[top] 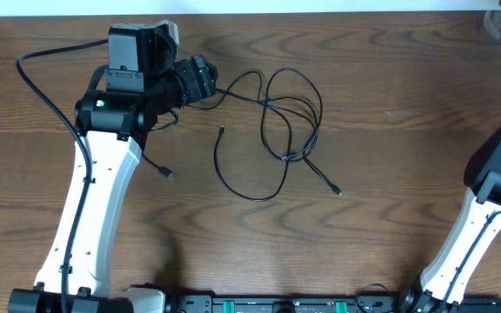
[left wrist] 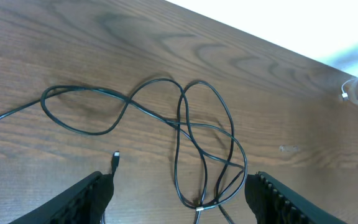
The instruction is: Untangle cables
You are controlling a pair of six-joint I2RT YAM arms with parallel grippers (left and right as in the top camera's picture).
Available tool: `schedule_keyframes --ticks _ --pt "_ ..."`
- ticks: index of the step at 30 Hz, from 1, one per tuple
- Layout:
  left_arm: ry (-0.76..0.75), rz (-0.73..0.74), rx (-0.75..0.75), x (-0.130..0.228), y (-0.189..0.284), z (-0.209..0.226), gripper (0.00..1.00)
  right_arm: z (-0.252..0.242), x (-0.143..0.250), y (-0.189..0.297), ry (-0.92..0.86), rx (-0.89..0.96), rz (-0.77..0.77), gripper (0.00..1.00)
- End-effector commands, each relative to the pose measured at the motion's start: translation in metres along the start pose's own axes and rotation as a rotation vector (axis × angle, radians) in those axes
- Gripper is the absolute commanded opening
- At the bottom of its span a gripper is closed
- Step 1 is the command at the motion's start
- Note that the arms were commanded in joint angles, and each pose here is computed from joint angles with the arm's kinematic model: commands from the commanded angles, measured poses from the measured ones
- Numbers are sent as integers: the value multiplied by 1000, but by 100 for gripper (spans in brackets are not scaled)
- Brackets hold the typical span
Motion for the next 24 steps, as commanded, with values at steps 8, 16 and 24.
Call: schedule_keyframes --ticks 8,16,24 --pt "-34 -36 -5 -8 5 -2 73 -23 8 3 -123 -12 121 99" --pt "-34 -36 -5 -8 5 -2 73 -5 -31 60 -192 -282 249 99" --pt "-71 -3 -13 -2 5 -1 73 30 -53 146 -234 -530 462 99"
Point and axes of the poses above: each gripper's point midway between its finger pads, its own y axis back along the fingers, its own z axis along the line the jaws close on, x = y × z, the point moved 8 cm from there along y, back along the fingers, and after that the axes turned 10 degrees about -y, right-handed, at the moved point
